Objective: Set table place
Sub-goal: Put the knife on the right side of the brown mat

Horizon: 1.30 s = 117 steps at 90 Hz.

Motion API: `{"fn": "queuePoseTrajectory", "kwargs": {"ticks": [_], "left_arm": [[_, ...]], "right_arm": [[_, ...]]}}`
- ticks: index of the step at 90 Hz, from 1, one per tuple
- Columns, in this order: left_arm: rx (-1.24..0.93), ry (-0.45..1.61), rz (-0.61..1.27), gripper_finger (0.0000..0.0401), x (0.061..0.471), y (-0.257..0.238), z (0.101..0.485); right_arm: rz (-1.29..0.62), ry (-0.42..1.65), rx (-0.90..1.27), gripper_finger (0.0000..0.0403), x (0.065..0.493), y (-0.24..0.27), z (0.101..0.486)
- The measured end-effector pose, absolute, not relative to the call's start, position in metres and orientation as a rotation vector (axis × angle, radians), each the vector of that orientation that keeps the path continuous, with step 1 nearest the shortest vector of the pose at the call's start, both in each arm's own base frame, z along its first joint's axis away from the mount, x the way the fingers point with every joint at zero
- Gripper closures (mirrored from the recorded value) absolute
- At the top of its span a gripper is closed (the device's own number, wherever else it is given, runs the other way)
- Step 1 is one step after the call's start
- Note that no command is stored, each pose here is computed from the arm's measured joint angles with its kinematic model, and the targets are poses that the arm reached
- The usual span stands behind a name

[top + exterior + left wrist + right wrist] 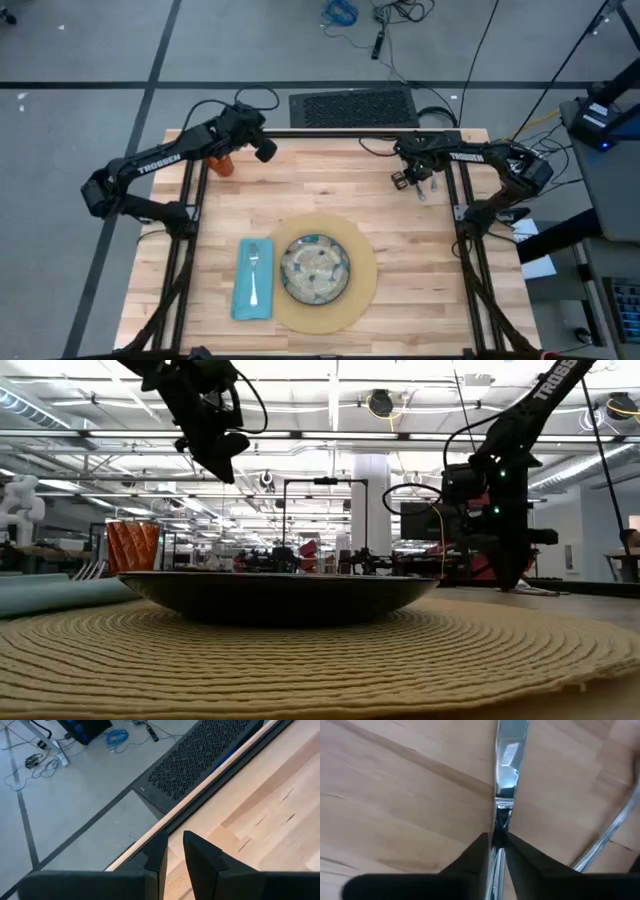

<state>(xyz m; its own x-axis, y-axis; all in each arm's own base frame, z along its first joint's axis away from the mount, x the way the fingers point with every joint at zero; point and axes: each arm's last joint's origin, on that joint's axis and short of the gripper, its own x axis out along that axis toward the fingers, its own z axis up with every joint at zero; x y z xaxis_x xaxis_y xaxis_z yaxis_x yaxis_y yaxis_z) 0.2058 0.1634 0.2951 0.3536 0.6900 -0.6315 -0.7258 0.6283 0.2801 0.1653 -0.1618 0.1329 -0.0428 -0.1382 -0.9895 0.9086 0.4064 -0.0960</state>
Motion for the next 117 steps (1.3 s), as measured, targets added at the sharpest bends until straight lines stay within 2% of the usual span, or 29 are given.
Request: {"fn": "queuePoseTrajectory", "kwargs": {"ticks": [7, 26, 51, 86, 117], "left_arm": [[-0.058, 0.788, 0.893, 0.0351, 0.206, 0.163, 0.295], [-0.057, 0.791, 0.865, 0.0351, 0.208, 0.160, 0.295], [-0.037, 0.799, 0.851, 0.0351, 0.209, 0.159, 0.295], [-0.006, 0.809, 0.839, 0.0351, 0.210, 0.159, 0.295], [0.011, 0.811, 0.833, 0.0351, 0.210, 0.159, 0.295]], "right_arm": [[-1.007, 1.340, 0.771, 0.0396, 0.167, -0.159, 0.133], [-1.024, 1.353, 0.832, 0.0384, 0.171, -0.150, 0.132], [-0.960, 1.394, 0.928, 0.0391, 0.188, -0.117, 0.132], [-0.947, 1.441, 1.062, 0.0392, 0.218, -0.026, 0.132], [-0.928, 1.239, 1.245, 0.0397, 0.234, 0.058, 0.132]]}}
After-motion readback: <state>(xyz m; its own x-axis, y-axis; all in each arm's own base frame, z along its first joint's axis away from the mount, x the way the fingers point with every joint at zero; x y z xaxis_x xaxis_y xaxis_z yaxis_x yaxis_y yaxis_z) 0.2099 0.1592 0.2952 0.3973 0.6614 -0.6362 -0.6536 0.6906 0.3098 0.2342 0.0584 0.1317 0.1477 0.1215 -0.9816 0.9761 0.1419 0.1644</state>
